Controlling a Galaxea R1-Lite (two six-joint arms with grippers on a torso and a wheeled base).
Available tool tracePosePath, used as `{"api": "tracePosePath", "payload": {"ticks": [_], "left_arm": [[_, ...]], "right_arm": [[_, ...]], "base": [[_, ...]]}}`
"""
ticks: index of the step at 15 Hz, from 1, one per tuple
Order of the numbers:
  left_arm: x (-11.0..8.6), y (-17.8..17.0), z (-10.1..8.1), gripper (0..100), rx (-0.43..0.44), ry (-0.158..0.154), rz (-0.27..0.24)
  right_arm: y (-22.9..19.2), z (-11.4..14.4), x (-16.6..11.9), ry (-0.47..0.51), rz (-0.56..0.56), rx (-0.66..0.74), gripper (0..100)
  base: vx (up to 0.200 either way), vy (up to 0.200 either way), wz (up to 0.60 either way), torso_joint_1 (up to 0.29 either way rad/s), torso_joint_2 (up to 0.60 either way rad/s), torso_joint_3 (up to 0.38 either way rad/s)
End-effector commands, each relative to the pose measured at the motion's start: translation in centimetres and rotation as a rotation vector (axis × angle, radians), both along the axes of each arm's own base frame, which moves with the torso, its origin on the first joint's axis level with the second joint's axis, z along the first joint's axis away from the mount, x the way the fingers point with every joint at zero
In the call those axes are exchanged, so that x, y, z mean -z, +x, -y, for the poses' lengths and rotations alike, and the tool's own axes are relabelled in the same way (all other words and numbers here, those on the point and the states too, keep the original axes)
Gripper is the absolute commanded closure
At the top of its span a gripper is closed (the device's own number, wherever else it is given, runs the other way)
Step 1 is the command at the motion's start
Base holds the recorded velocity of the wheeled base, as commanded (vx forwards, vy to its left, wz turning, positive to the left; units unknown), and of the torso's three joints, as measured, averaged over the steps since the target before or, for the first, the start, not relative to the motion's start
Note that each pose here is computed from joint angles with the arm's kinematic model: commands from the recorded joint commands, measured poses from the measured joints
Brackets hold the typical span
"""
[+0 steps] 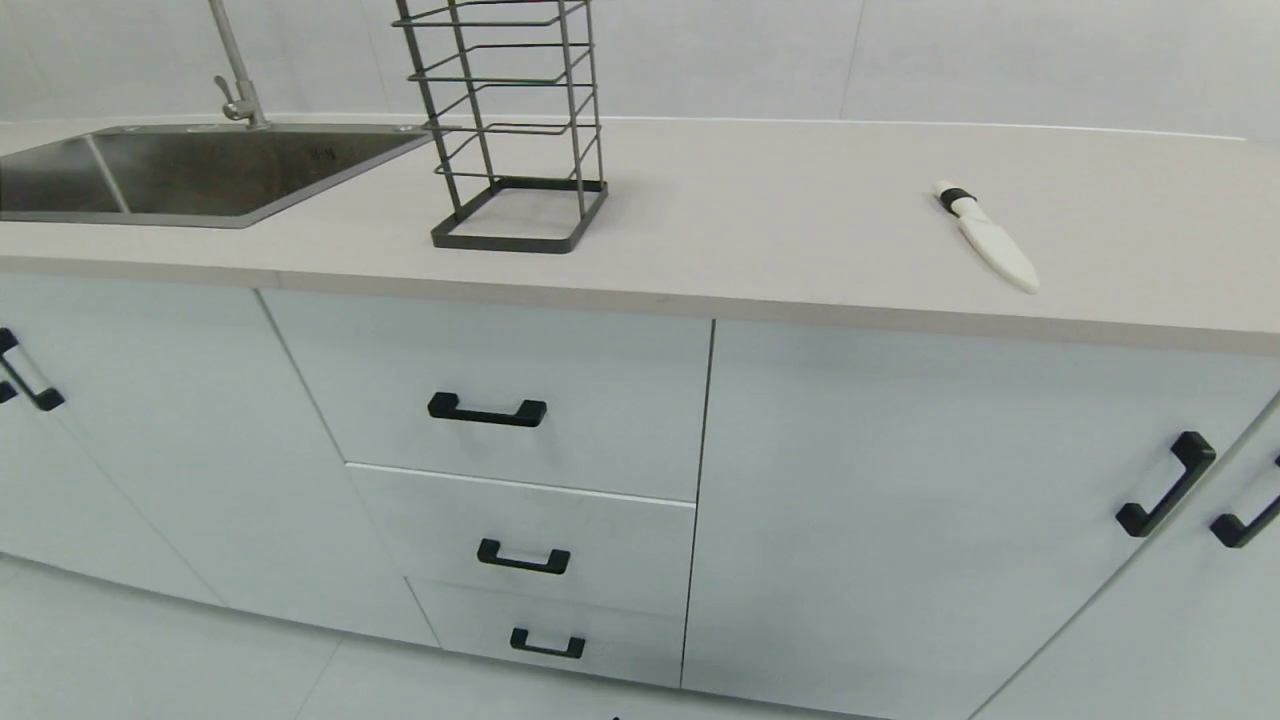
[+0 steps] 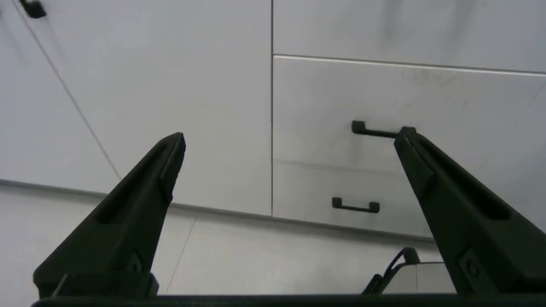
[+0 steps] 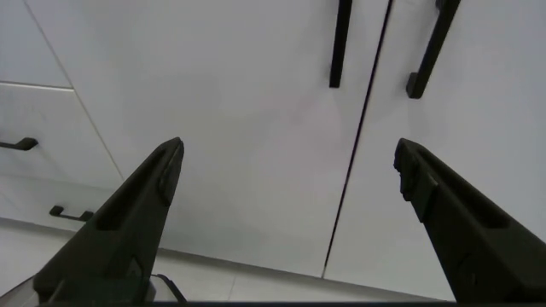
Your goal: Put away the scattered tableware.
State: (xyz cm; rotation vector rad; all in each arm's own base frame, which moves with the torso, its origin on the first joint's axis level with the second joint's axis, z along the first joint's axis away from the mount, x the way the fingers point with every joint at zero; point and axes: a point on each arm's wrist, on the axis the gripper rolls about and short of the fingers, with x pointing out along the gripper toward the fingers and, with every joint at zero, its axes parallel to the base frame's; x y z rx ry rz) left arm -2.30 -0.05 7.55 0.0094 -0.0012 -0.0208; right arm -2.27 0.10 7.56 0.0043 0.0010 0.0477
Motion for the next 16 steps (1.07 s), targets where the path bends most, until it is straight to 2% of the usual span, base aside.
{"api": "tracePosePath", "payload": {"ticks": [1,4,6,13,16], "left_arm": [[0.02,0.02,0.00,0,0.001,-0.002,-0.003],[-0.03,0.01,0.00,0,0.002,-0.005,-0.001],[0.00,0.02,0.00,0,0.001,-0.005,-0.001],[0.02,0.02,0.00,0,-0.001,-0.005,-0.003],[0.02,0.02,0.00,0,-0.001,-0.005,-0.003]], "right_arm": [[0.01,0.00,-0.01,-0.001,-0.001,-0.001,0],[0.01,0.00,-0.01,0.000,-0.001,-0.001,0],[0.01,0.00,-0.01,0.000,-0.001,-0.001,0],[0.01,0.00,-0.01,-0.001,-0.001,0.000,0],[0.01,0.00,-0.01,-0.001,-0.001,0.002,0]], "base": [[0.000,0.000,0.00,0.000,0.00,0.000],[0.000,0.000,0.00,0.000,0.00,0.000],[0.000,0.000,-0.60,0.002,0.00,0.002],[0.000,0.000,0.00,0.000,0.00,0.000],[0.000,0.000,0.00,0.154,-0.11,-0.028]]}}
